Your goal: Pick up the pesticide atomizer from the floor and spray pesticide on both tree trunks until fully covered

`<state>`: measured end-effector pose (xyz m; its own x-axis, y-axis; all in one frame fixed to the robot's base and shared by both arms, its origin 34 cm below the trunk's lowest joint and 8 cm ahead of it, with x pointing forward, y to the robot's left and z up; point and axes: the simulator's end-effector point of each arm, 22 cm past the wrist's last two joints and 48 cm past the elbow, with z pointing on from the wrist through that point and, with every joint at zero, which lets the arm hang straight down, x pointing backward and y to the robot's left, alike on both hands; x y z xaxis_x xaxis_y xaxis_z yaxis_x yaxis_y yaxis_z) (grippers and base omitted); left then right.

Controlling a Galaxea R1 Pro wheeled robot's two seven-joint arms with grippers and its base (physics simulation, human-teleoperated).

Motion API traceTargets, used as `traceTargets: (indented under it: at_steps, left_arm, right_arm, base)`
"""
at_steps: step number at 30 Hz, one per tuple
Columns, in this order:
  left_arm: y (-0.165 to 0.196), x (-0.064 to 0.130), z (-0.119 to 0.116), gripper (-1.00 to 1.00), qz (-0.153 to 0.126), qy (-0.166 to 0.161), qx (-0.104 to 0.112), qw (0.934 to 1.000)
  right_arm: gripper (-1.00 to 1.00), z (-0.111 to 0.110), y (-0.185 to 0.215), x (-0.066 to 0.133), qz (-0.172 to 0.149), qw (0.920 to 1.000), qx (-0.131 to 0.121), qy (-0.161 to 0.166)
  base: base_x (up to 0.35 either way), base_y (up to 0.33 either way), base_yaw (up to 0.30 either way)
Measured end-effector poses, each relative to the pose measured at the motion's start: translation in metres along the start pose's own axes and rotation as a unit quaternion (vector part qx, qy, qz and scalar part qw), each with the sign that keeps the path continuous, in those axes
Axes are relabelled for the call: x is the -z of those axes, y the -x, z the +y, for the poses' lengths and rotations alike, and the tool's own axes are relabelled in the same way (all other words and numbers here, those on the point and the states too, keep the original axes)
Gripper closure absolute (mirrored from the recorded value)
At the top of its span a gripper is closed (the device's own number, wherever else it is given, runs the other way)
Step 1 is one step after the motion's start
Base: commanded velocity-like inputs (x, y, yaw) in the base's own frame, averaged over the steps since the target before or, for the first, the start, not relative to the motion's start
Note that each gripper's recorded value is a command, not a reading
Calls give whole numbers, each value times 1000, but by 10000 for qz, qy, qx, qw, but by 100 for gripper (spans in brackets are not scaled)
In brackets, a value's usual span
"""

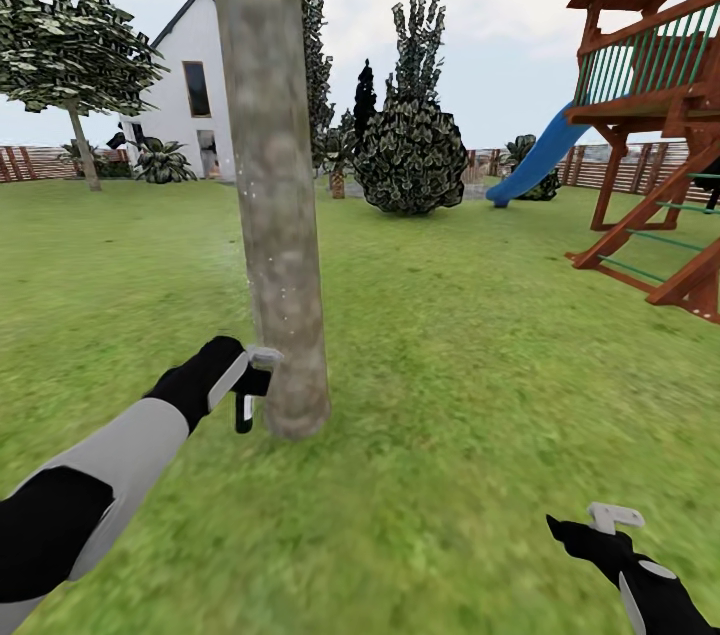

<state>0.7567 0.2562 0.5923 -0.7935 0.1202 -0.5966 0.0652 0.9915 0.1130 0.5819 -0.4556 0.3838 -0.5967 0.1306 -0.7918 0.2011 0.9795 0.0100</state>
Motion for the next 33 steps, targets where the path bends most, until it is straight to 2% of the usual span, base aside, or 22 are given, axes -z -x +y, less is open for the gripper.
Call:
traceTargets:
  at_steps: [3,8,10,13,18,24,27,33]
  left_arm:
    - [-10,-10,7,100,37,62,69,10000]
    - [-4,-8,6,100,-55,38,96,9999]
    - [14,4,-1,100,-252,-30,50,9997]
    - [18,16,-7,100,-99,-81,-46,9999]
    - [33,33,-10,100,-187,-118,-137,9997]
    - [83,65,1,100,-563,-33,-126,9983]
    - [94,73,12,100,-651,25,-90,9978]
    - [132,102,24,100,-961,101,-46,9953]
  right_arm:
    - [-100,0,0,0,-2,10000,1,-2]
    - [-100,0,0,0,-1,10000,-2,-1]
    - [-100,0,0,0,-4,10000,-2,1]
    - [-100,0,1,0,-6,10000,-4,-2]
    - [-100,0,0,0,-4,10000,-9,-4]
    - [-100,0,0,0,-4,10000,-9,-3]
    - [-100,0,0,0,-5,10000,-9,-4]
    - [-100,0,0,0,-1,10000,-9,-4]
  base:
    - [0,0,0]
    - [0,0,0]
    - [0,0,0]
    - [0,0,0]
    - [0,0,0]
    - [0,0,0]
    - [0,0,0]
    - [0,0,0]
